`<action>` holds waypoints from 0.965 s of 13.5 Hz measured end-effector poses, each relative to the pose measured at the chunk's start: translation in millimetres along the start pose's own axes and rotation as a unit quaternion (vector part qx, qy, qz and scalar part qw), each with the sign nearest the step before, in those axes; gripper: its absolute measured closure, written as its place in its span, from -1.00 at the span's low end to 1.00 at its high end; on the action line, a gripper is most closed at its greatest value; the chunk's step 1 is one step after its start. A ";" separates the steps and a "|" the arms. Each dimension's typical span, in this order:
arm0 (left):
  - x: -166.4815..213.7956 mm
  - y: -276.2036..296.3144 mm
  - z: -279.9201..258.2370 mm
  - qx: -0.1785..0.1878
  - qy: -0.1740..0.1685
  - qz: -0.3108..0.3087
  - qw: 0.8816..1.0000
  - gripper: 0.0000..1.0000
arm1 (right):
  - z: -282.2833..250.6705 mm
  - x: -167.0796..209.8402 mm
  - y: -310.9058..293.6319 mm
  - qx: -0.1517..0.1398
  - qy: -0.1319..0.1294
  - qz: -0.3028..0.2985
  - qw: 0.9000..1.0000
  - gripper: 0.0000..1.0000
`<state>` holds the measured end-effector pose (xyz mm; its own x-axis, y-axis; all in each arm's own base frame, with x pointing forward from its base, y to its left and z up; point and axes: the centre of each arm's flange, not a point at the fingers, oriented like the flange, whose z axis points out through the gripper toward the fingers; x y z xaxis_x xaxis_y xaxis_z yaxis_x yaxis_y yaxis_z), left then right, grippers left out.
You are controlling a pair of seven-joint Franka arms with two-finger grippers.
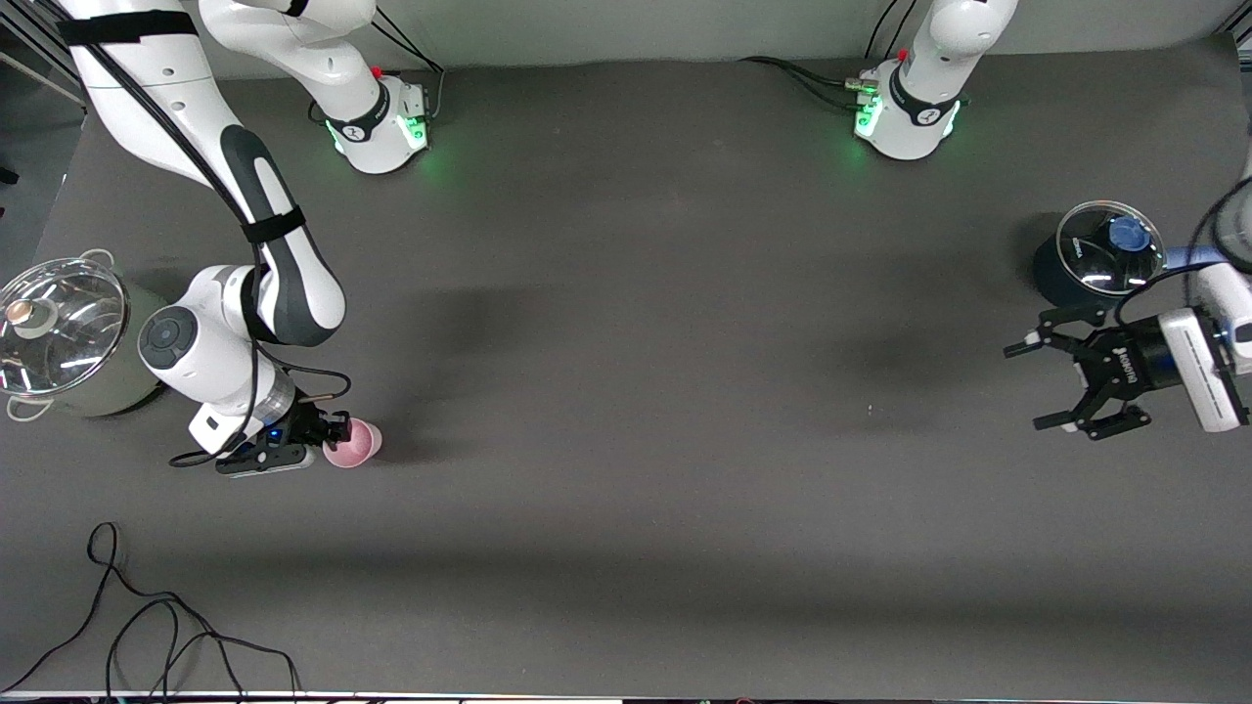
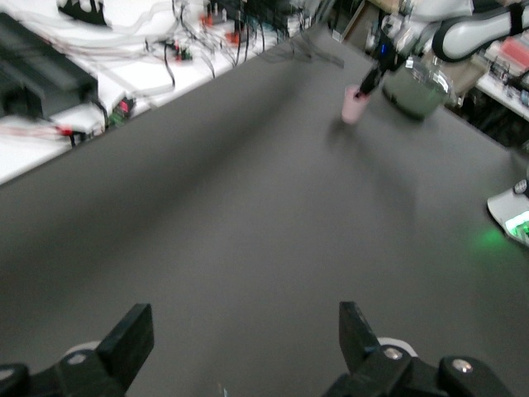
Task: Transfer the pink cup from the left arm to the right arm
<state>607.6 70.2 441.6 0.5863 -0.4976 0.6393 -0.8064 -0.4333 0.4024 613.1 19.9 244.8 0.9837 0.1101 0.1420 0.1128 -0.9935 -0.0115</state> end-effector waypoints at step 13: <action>73.5 71.8 -23.1 0.163 -0.291 -0.178 0.926 -1.00 | -197.7 4.8 13.5 0.056 -0.032 0.023 0.998 -1.00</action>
<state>591.0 19.9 532.7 0.8290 -0.5592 0.0038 -0.5437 -0.8045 0.2391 591.7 1.6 441.0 0.9948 0.0690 0.0749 0.0782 -0.9888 -0.1271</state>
